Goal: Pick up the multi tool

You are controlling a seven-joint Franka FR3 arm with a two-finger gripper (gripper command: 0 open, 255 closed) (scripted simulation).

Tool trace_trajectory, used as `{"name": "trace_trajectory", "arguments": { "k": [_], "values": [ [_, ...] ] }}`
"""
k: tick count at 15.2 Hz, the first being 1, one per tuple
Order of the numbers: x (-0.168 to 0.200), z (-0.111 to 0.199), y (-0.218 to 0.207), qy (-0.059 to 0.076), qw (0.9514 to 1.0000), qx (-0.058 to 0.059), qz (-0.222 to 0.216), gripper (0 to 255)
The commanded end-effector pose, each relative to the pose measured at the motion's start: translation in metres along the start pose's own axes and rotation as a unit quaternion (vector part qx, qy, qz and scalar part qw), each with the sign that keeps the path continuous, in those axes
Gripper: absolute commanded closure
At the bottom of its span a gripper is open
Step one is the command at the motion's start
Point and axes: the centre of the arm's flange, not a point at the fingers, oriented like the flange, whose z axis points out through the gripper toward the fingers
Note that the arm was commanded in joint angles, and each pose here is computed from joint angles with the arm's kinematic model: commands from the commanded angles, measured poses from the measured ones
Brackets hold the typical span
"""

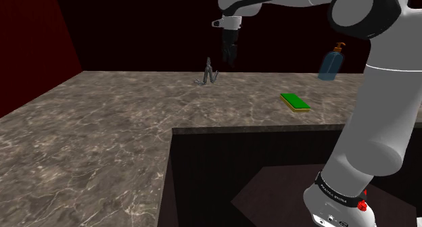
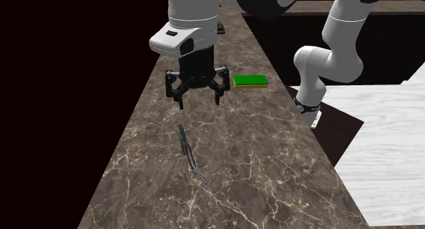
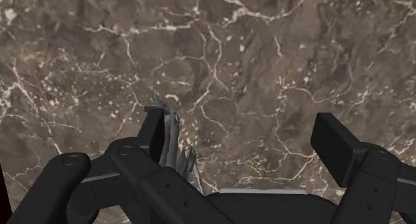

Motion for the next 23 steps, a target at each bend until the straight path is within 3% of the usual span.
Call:
{"name": "trace_trajectory", "arguments": {
  "k": [1, 6, 15, 16, 23],
  "values": [
    [0.018, -0.002, 0.017, 0.007, 0.9992, -0.003, -0.039, 0],
    [0.064, -0.007, 0.051, 0.021, 0.992, -0.009, -0.124, 0],
    [0.064, 0.033, 0.051, 0.021, 0.992, -0.009, -0.124, 0],
    [0.064, 0.033, 0.05, 0.021, 0.992, -0.009, -0.124, 255],
    [0.063, 0.033, 0.051, 0.021, 0.992, -0.009, -0.124, 255]
  ]
}}
